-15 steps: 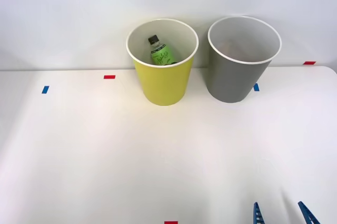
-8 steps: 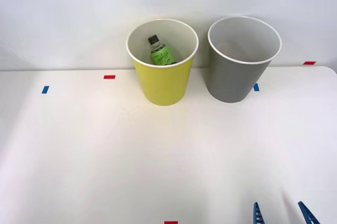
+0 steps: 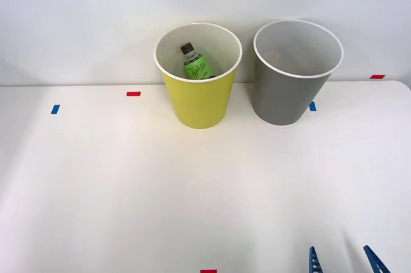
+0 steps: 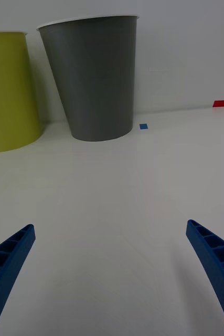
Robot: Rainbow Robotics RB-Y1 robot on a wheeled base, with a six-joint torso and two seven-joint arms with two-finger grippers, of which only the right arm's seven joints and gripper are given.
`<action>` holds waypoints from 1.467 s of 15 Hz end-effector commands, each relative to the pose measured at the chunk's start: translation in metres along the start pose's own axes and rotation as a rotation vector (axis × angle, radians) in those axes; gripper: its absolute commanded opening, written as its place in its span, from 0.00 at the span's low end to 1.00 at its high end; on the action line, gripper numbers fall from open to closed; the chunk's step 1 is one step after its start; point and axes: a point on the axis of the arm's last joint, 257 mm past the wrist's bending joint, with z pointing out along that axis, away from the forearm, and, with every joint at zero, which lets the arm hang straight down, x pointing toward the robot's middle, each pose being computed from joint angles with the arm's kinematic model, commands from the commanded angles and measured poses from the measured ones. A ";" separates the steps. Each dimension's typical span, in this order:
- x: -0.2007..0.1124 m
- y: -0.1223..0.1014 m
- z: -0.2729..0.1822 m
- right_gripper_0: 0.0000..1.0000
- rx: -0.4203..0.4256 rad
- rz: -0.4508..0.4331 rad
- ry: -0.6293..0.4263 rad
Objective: Put cans in the gray bin, plastic bottles in the light green bin
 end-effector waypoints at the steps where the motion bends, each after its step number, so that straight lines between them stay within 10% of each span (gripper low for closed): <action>1: 0.000 0.000 0.000 1.00 0.000 0.000 0.000; 22: 0.000 0.000 0.000 1.00 0.000 0.000 0.000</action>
